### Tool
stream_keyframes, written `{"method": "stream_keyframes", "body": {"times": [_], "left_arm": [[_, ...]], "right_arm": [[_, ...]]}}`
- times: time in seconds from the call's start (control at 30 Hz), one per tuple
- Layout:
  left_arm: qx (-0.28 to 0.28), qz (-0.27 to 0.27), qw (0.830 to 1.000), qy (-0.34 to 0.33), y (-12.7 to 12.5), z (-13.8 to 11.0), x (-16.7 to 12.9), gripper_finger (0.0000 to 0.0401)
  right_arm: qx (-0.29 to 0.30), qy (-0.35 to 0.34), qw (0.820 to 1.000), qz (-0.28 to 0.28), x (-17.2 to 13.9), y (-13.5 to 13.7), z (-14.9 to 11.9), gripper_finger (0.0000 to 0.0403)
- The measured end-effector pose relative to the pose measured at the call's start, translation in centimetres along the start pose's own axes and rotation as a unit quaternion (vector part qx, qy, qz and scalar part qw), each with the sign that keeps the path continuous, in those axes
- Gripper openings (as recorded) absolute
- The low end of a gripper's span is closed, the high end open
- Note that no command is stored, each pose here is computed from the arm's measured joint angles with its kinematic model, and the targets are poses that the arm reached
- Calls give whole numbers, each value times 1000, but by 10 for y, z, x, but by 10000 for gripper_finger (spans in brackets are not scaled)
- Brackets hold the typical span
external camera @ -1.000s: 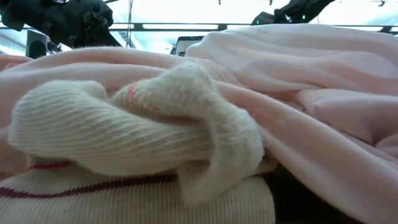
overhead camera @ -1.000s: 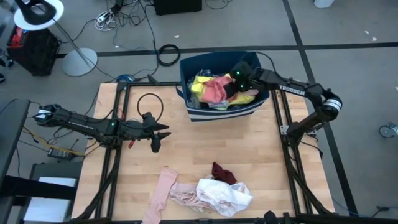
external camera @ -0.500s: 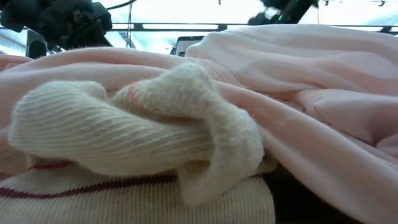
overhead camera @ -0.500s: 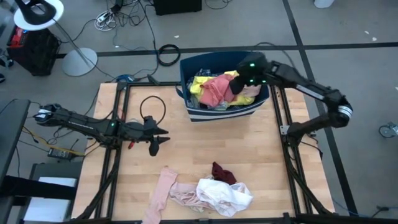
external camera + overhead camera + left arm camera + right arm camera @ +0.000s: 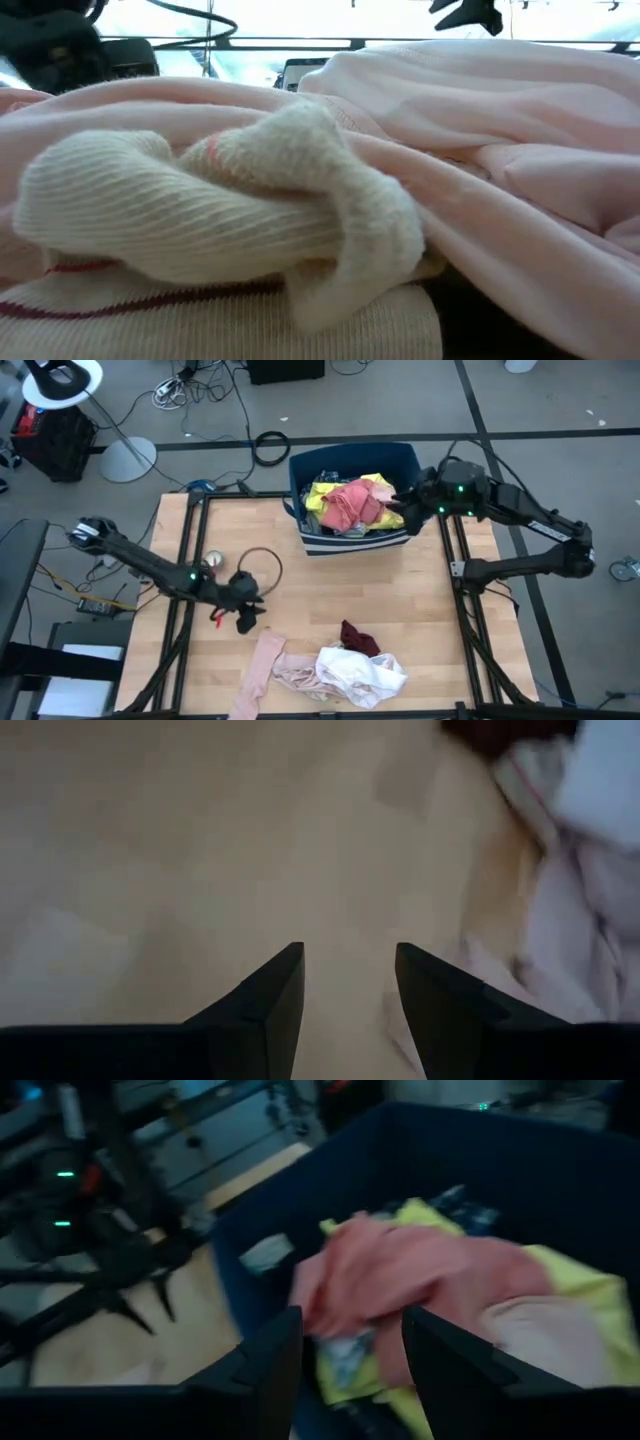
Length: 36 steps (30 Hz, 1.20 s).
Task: Sort clothes
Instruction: Put the light pink sock into the blue laundry bin
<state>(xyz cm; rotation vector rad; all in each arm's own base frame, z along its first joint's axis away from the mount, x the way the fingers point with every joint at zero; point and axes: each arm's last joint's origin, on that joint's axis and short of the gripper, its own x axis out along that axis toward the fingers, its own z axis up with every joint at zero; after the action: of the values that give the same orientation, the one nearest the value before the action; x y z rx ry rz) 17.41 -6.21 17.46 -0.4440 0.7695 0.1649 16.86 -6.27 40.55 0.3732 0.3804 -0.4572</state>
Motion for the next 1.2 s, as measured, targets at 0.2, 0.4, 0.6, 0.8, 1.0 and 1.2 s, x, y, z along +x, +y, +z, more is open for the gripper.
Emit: {"method": "stream_keyframes", "body": {"times": [0.2,0.4,0.6,0.8,1.0,1.2], "left_arm": [[23,-28,998,42,-20,-19,21,165],[49,-9,996,75,-31,-36,39,161],[62,15,993,98,-39,-42,58,153],[82,22,989,119,-49,-32,57,35],[111,34,986,123,-61,0,29,3],[145,61,985,73,-74,46,-17,2]], "right_arm": [[-14,18,998,60,-4,23,-9,174],[-36,18,997,72,-7,41,-16,173],[-46,11,995,86,-12,54,-21,173],[-53,8,994,98,-15,66,-26,173],[-69,41,993,83,-13,75,-39,173],[-82,75,992,58,-4,78,-70,173]]}}
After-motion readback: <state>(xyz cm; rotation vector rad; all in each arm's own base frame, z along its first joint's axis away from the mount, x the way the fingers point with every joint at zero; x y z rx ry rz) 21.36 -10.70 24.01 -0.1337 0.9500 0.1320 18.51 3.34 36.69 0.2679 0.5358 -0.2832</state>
